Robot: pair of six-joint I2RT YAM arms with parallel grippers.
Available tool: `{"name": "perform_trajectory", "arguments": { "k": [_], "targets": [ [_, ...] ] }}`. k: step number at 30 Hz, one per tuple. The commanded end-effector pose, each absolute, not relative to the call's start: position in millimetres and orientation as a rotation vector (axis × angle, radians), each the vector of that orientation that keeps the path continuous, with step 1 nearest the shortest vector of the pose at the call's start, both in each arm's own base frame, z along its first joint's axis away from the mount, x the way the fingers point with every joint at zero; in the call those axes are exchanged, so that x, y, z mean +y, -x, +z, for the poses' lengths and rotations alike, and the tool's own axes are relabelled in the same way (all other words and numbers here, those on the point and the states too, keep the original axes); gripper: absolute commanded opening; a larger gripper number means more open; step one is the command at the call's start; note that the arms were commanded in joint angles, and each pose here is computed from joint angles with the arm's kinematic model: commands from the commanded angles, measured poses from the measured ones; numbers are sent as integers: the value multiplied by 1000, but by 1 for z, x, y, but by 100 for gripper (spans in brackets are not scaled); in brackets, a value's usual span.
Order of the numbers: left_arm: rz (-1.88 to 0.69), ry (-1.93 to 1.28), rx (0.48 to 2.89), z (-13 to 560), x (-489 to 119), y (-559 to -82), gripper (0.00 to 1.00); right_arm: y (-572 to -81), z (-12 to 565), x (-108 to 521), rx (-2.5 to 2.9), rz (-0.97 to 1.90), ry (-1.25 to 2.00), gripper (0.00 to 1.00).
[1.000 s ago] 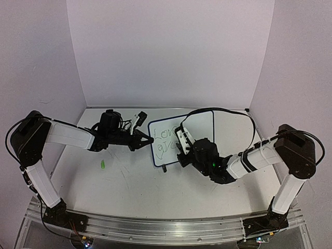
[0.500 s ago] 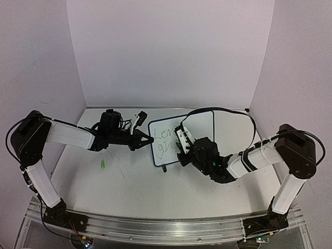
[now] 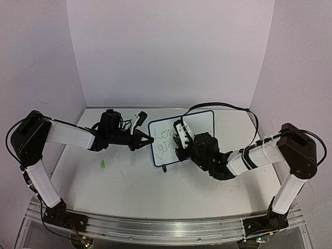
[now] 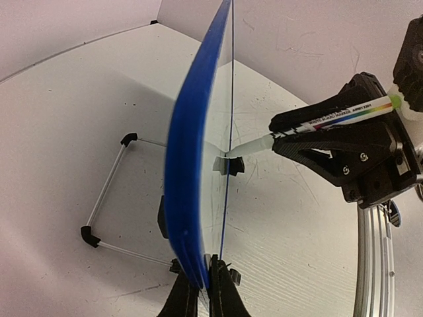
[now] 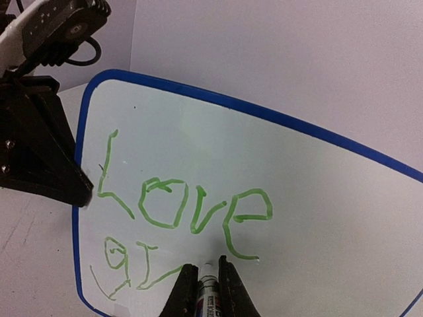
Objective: Write a sentence on the whiteboard
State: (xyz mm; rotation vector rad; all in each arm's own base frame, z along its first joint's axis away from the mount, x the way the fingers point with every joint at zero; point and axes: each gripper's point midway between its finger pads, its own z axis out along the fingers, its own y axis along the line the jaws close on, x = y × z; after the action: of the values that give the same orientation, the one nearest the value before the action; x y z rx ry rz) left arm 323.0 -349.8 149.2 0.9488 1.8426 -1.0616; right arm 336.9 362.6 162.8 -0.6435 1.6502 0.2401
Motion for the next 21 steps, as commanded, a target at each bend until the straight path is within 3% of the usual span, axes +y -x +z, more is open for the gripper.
{"name": "perform_trajectory", "arguments": {
  "k": [1,21],
  "targets": [
    [-976,-1003,1828,143,-349,-331,0,-349,175,370,1631,275,597,0],
    [-969,-1003,1833,141,-348,-331,0,-341,148,362,1702,273,596,0]
  ]
}}
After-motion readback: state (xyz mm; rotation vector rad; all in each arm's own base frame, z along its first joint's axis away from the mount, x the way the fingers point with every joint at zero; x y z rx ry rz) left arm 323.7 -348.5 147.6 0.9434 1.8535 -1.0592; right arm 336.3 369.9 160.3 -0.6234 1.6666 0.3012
